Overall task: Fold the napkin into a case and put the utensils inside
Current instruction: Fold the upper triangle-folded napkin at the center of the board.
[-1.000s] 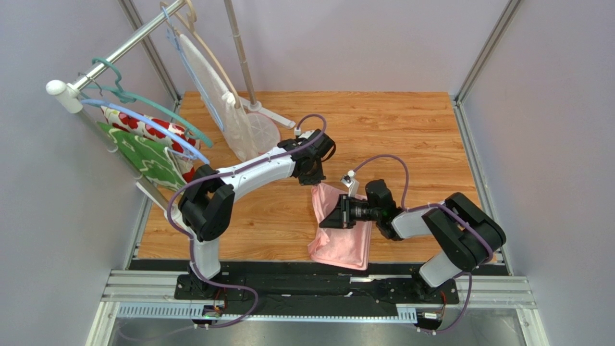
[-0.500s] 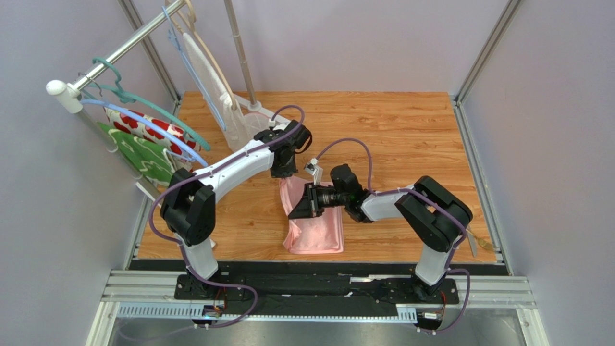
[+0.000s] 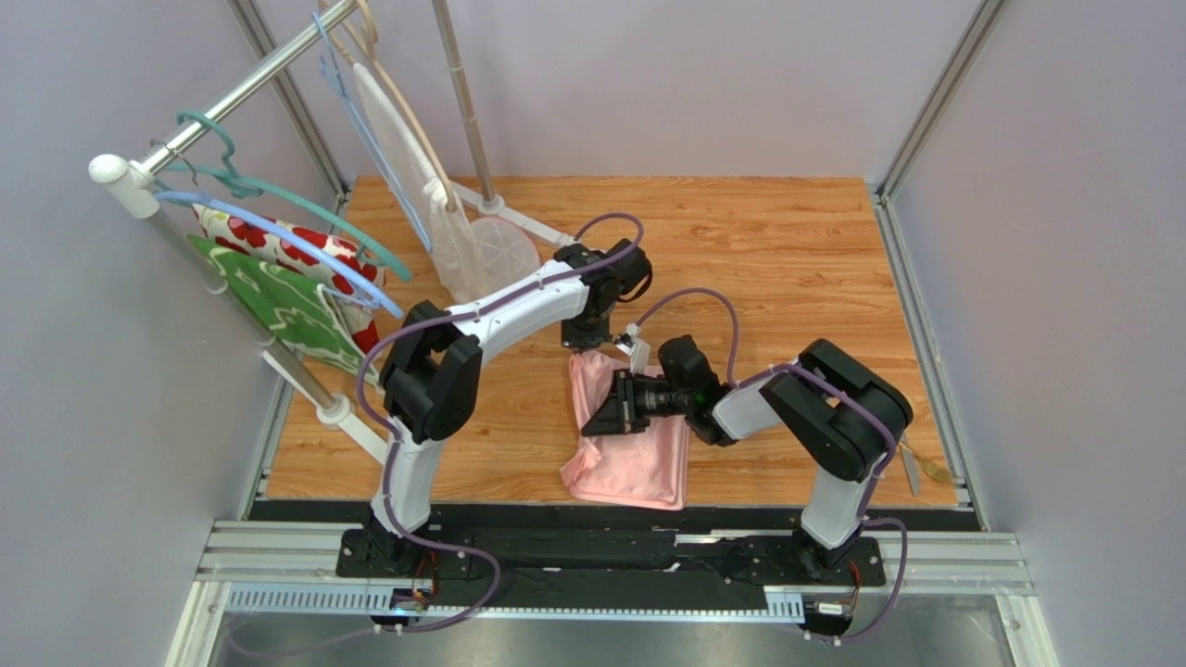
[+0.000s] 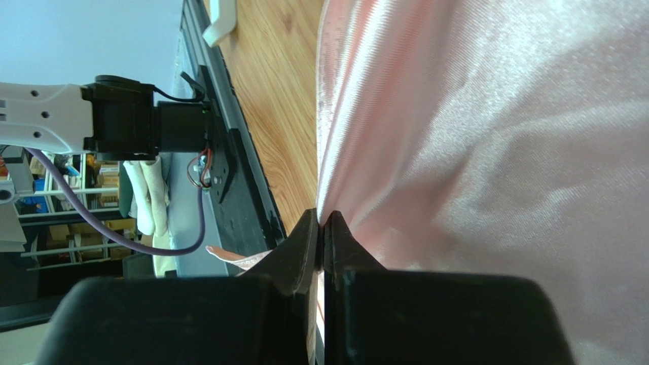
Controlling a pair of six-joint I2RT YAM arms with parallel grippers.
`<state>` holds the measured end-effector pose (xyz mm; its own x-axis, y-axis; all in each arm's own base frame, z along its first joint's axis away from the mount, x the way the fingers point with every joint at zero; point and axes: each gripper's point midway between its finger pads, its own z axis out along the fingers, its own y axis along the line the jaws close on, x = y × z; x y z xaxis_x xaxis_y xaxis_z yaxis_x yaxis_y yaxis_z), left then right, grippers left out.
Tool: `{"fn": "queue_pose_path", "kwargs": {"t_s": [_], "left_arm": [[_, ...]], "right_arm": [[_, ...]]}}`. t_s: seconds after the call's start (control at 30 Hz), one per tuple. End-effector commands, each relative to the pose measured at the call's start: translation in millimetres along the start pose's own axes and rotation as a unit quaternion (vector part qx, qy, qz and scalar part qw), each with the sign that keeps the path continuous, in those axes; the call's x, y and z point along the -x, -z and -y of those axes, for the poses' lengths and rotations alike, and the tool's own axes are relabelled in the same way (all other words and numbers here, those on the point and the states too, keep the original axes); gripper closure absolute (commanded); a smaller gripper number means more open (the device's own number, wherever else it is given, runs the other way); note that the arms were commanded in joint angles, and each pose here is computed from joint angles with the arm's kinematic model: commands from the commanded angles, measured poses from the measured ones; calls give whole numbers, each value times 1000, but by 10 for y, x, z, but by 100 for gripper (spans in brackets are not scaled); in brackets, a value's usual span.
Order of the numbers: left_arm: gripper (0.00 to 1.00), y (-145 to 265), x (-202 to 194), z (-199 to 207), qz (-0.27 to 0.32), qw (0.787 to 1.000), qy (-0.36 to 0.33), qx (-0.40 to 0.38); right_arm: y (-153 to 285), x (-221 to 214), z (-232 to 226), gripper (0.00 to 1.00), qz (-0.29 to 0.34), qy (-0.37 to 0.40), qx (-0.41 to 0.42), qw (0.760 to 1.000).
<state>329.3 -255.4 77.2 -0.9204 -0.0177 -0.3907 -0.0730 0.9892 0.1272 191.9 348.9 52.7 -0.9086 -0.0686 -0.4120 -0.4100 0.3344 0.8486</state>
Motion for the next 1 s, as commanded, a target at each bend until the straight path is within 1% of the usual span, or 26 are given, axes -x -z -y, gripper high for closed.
{"fn": "queue_pose_path", "kwargs": {"t_s": [0.0, 0.03, 0.07, 0.13, 0.17, 0.2, 0.27, 0.3, 0.33, 0.4, 0.5, 0.57, 0.6, 0.63, 0.67, 0.7, 0.73, 0.77, 0.8, 0.87, 0.9, 0.97], "left_arm": [[100, 208, 533, 31, 102, 993, 63, -10], [100, 218, 527, 20, 103, 993, 65, -11], [100, 200, 491, 3, 100, 993, 63, -11], [100, 260, 491, -9, 103, 992, 68, -20], [100, 242, 438, -24, 99, 993, 66, -20], [100, 292, 468, -17, 106, 991, 72, -31], [100, 313, 428, -29, 103, 991, 71, -38], [100, 317, 431, -20, 104, 991, 73, -42], [100, 316, 412, -12, 101, 991, 71, -45], [100, 339, 423, 6, 102, 991, 68, -53], [100, 370, 422, 48, 99, 991, 67, -66], [100, 388, 406, 65, 97, 990, 66, -73], [100, 384, 414, 75, 98, 990, 67, -77], [100, 383, 405, 79, 97, 990, 67, -79], [100, 385, 392, 87, 96, 990, 65, -81], [100, 378, 392, 100, 95, 990, 64, -83], [100, 383, 397, 118, 95, 990, 64, -87], [100, 370, 386, 127, 92, 990, 63, -87], [100, 373, 394, 135, 92, 990, 62, -89], [100, 365, 398, 150, 92, 990, 61, -90], [100, 367, 404, 155, 92, 990, 61, -91], [100, 375, 416, 187, 91, 989, 58, -96]], "right_arm": [[75, -206, -115, 94, -43, -8, 13, 999], [91, -174, -125, 89, -42, -7, 8, 999], [115, -195, -65, 86, -48, -17, -9, 999], [168, -116, -52, 78, -38, -21, -13, 999], [210, -87, -49, 72, -35, -28, -19, 999], [243, -40, -50, 60, -32, -35, -19, 999], [359, 98, -47, 56, -17, -46, -20, 999], [397, 154, -46, 47, -11, -48, -21, 999], [462, 209, -6, 45, -8, -55, -28, 998], [530, 307, -14, 38, -1, -34, -35, 999], [608, 476, 55, 37, 9, -45, -58, 997], [665, 672, 134, 39, 32, -63, -68, 995], [660, 716, 205, 44, 34, -76, -73, 994], [663, 807, 241, 47, 43, -81, -74, 993], [630, 951, 220, 60, 49, -68, -73, 994], [595, 1021, 232, 69, 48, -65, -75, 994], [527, 993, 349, 75, 33, -81, -83, 993], [482, 1105, 320, 85, 38, -77, -78, 993], [454, 1132, 350, 89, 37, -80, -79, 993], [381, 1158, 447, 93, 33, -82, -87, 992], [352, 1250, 439, 96, 36, -73, -91, 993], [312, 1256, 541, 98, 29, -80, -107, 991]]}}
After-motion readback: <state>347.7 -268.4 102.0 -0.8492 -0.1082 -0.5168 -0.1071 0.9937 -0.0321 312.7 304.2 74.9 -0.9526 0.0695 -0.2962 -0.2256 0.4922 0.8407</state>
